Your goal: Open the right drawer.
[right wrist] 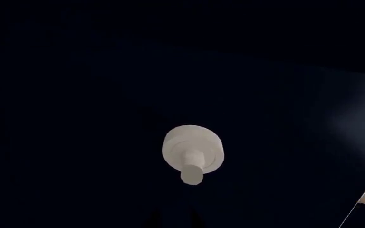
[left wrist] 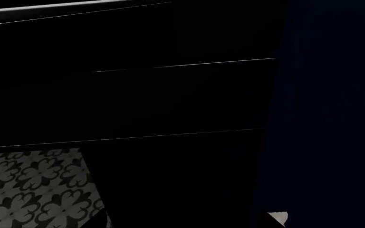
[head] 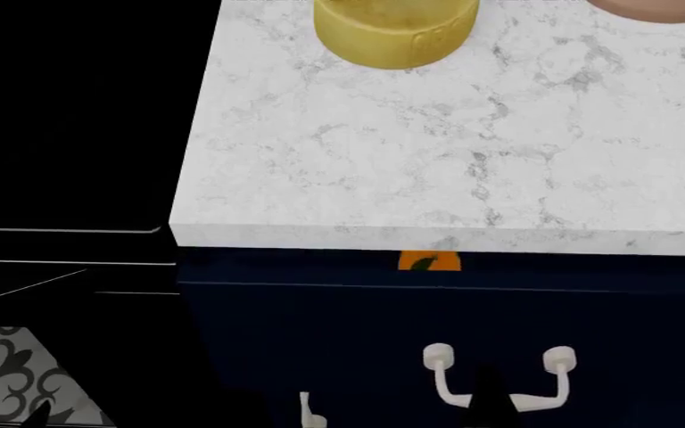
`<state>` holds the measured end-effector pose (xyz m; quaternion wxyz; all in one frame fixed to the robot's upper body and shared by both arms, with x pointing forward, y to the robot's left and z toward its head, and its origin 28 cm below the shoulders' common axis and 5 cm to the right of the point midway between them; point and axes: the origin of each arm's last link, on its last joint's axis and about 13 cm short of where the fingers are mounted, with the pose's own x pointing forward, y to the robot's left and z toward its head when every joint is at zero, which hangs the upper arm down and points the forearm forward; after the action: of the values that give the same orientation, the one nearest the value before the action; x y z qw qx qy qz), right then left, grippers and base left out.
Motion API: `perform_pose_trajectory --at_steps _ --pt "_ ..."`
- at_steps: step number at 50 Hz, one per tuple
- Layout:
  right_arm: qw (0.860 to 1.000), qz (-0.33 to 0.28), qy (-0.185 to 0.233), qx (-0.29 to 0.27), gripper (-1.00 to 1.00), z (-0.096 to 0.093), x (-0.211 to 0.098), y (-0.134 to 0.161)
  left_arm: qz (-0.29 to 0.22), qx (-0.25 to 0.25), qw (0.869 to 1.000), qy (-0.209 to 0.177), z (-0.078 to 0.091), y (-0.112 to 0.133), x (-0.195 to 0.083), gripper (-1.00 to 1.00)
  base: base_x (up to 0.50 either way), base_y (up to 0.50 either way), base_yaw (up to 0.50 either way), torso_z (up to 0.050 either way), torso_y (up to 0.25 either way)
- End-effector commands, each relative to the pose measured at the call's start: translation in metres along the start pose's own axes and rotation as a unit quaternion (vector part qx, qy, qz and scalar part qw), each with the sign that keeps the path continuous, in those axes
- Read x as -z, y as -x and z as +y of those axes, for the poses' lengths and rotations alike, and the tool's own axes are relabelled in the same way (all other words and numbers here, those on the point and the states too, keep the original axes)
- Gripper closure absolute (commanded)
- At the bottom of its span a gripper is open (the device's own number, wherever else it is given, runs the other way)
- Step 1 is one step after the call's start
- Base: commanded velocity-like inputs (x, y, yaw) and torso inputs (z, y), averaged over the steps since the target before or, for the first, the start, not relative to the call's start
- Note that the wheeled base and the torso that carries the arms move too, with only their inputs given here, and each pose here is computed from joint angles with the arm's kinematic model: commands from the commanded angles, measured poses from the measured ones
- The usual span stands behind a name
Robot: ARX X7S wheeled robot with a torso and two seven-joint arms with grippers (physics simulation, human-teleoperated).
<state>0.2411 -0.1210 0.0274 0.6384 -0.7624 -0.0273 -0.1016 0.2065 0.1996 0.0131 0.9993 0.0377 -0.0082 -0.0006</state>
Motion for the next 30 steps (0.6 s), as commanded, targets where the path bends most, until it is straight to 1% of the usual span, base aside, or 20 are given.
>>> perform_pose_trajectory --at_steps 1,5,16,30 --pt "0.996 0.008 0.032 0.079 1.0 -0.0125 0.0075 0.0023 0.0 0.0 1.0 0.001 0.0003 0.0001 -0.0001 -1.0 0.0 0.0 0.0 0.0 0.0" --pt "0.996 0.011 0.038 0.081 1.0 -0.0162 0.0119 0.0061 -0.001 0.0 1.0 0.001 0.0002 0.0002 -0.0001 -1.0 0.0 0.0 0.0 0.0 0.003" --pt "0.996 0.016 0.037 0.079 1.0 -0.0125 0.0112 0.0065 -0.001 0.0 1.0 -0.001 0.0001 0.0001 -0.0001 -1.0 0.0 0.0 0.0 0.001 0.001" --pt "0.996 0.012 0.037 0.081 1.0 -0.0145 0.0093 0.0054 -0.001 0.0 1.0 0.0 0.0004 0.0004 -0.0003 -1.0 0.0 0.0 0.0 0.001 0.002"
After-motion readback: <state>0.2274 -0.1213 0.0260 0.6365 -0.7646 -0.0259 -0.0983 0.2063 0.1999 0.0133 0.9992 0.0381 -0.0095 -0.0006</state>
